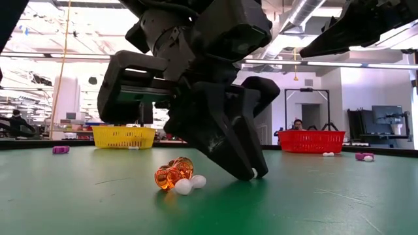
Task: Sort Halloween decoration
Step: Put the white bone toy into the blue bin
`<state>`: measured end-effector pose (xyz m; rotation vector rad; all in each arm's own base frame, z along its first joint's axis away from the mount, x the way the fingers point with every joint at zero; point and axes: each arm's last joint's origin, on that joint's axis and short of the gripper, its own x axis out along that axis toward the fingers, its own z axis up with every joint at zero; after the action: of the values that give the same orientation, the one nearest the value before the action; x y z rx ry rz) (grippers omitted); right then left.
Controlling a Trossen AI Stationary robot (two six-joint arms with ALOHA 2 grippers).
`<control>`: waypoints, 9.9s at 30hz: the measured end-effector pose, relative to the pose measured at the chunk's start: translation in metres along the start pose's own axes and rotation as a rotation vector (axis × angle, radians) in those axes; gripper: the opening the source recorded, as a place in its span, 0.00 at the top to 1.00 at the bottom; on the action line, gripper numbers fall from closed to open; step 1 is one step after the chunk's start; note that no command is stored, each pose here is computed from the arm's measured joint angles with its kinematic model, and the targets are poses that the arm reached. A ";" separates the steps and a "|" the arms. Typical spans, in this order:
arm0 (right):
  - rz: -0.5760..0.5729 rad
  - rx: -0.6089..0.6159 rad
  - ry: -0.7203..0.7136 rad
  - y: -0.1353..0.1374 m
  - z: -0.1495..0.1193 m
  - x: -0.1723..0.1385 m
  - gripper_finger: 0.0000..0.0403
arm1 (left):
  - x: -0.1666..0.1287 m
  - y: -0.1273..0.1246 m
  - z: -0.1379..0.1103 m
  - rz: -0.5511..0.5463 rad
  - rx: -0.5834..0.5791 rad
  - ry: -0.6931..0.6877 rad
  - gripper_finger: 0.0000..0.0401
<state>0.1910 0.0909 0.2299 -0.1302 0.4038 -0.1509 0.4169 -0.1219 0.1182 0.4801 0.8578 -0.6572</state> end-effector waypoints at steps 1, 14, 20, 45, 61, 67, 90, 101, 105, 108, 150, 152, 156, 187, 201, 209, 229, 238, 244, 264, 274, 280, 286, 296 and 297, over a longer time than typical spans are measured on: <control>0.000 0.000 0.000 0.000 0.000 0.000 0.66 | 0.000 0.000 0.000 -0.001 0.000 0.002 0.88; 0.001 0.007 -0.008 0.000 0.001 0.000 0.66 | -0.009 0.005 -0.001 -0.041 -0.073 -0.020 0.99; 0.001 0.008 -0.008 0.000 0.001 0.000 0.66 | -0.056 0.007 0.018 0.021 -0.071 -0.058 1.00; 0.008 0.005 -0.001 -0.003 0.001 0.002 0.66 | -0.175 -0.176 -0.043 0.044 -1.032 0.341 0.97; -0.004 0.018 0.001 -0.005 0.001 0.004 0.66 | -0.173 -0.164 -0.047 0.008 -1.033 0.309 0.74; -0.004 0.018 0.001 -0.005 0.001 0.004 0.66 | -0.170 -0.124 -0.033 0.129 -0.733 0.027 0.74; -0.008 -0.001 0.039 -0.006 -0.003 0.004 0.66 | -0.231 0.172 -0.208 0.831 -1.268 -0.310 0.79; -0.018 -0.011 0.110 -0.007 -0.011 0.003 0.66 | -0.193 0.252 -0.231 0.685 -1.239 0.053 0.79; -0.019 -0.010 0.114 -0.007 -0.011 0.003 0.66 | -0.180 0.263 -0.229 0.668 -1.175 0.096 0.79; -0.016 -0.007 0.123 -0.006 -0.013 0.002 0.66 | -0.174 0.263 -0.230 0.677 -1.159 0.162 0.79; -0.014 0.056 0.117 -0.005 -0.012 0.001 0.66 | -0.176 0.260 -0.263 0.563 -1.151 0.271 0.79; -0.014 0.056 0.117 -0.005 -0.012 0.001 0.66 | -0.175 0.260 -0.263 0.565 -1.137 0.280 0.80; -0.014 0.056 0.118 -0.005 -0.012 0.001 0.66 | -0.174 0.259 -0.262 0.556 -1.115 0.291 0.86; 0.007 0.070 0.118 -0.004 -0.012 0.001 0.66 | -0.244 0.090 -0.127 0.124 -1.038 0.456 1.00; 0.009 0.068 0.091 -0.005 -0.009 0.002 0.66 | -0.234 -0.159 -0.079 0.014 -1.301 0.055 1.00; 0.017 0.092 0.054 -0.004 -0.004 0.003 0.66 | -0.210 -0.222 -0.094 -0.040 -1.467 0.096 1.00; 0.070 0.223 0.008 0.001 0.001 0.005 0.66 | -0.203 -0.203 -0.067 0.460 -0.799 -0.483 1.00; 0.112 0.335 0.195 0.023 -0.022 0.018 0.66 | -0.173 -0.178 -0.089 0.772 -0.549 -0.684 1.00; -0.103 0.495 0.479 0.006 -0.030 0.015 0.66 | -0.168 -0.133 -0.081 0.493 -0.362 -0.940 1.00; -0.490 0.660 0.687 -0.088 -0.040 0.040 0.66 | -0.139 -0.081 -0.090 0.449 -0.407 -0.866 1.00; -0.604 0.712 0.686 -0.089 -0.049 0.051 0.66 | -0.138 -0.082 -0.090 0.421 -0.397 -0.868 1.00; -0.646 0.647 0.793 -0.089 -0.068 0.065 0.66 | -0.138 -0.082 -0.090 0.410 -0.419 -0.870 1.00; -0.698 0.658 0.796 -0.095 -0.076 0.075 0.66 | -0.136 -0.082 -0.091 0.407 -0.424 -0.848 1.00; -0.689 0.708 0.807 -0.102 -0.079 0.082 0.66 | -0.134 -0.082 -0.093 0.410 -0.431 -0.818 1.00; -0.686 0.712 0.813 -0.102 -0.081 0.083 0.66 | -0.134 -0.082 -0.093 0.410 -0.432 -0.815 1.00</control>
<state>0.2221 -0.0315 0.1405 0.5260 1.0784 -1.0304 0.2458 -0.0772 0.1636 -0.0303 0.0989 -0.2260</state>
